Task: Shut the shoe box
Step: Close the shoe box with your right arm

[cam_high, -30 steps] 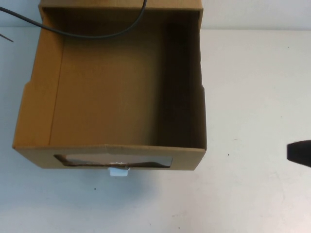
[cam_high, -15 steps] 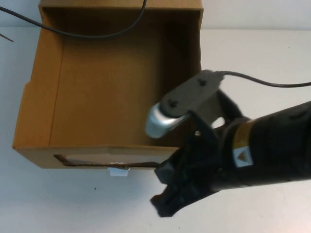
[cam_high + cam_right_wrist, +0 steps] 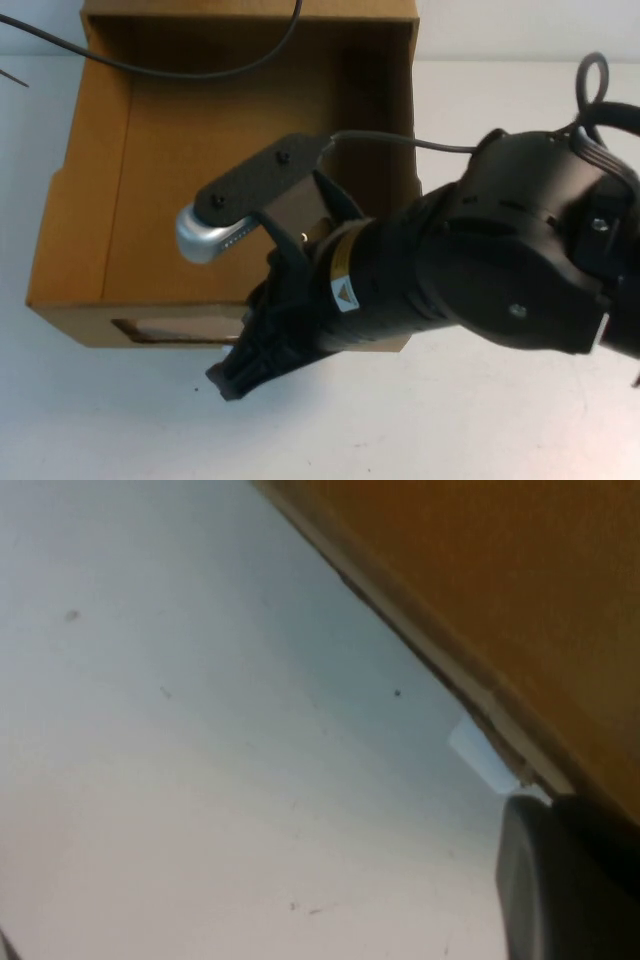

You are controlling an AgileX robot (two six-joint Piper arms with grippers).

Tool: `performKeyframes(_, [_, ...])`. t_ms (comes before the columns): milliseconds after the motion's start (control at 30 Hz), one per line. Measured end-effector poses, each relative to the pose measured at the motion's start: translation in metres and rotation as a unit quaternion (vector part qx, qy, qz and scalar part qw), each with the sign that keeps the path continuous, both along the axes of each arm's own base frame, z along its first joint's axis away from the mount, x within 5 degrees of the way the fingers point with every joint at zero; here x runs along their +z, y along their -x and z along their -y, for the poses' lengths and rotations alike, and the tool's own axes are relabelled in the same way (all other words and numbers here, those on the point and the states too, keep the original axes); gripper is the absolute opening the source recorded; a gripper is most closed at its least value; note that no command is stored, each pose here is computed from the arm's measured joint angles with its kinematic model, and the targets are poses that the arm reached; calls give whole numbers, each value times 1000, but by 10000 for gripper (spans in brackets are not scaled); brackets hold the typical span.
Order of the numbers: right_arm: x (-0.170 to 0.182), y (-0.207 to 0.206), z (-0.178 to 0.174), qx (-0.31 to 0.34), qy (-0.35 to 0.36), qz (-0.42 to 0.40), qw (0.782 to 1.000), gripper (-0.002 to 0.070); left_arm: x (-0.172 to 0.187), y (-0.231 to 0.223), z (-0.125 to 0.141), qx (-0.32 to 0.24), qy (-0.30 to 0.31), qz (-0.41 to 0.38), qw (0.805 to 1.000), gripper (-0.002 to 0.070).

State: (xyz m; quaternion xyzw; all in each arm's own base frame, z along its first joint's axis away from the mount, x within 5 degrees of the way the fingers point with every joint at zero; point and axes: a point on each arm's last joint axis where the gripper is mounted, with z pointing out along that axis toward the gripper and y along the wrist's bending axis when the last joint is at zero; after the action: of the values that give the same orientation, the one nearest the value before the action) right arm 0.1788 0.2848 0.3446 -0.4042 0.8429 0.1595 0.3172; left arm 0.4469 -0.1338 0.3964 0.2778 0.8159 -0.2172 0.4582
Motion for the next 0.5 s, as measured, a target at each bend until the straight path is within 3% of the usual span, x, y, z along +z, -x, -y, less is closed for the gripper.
performKeyframes(500, [14,-21,2,-23,-17,9,1000,-11,0,0,0,1,1,1,1000,-2])
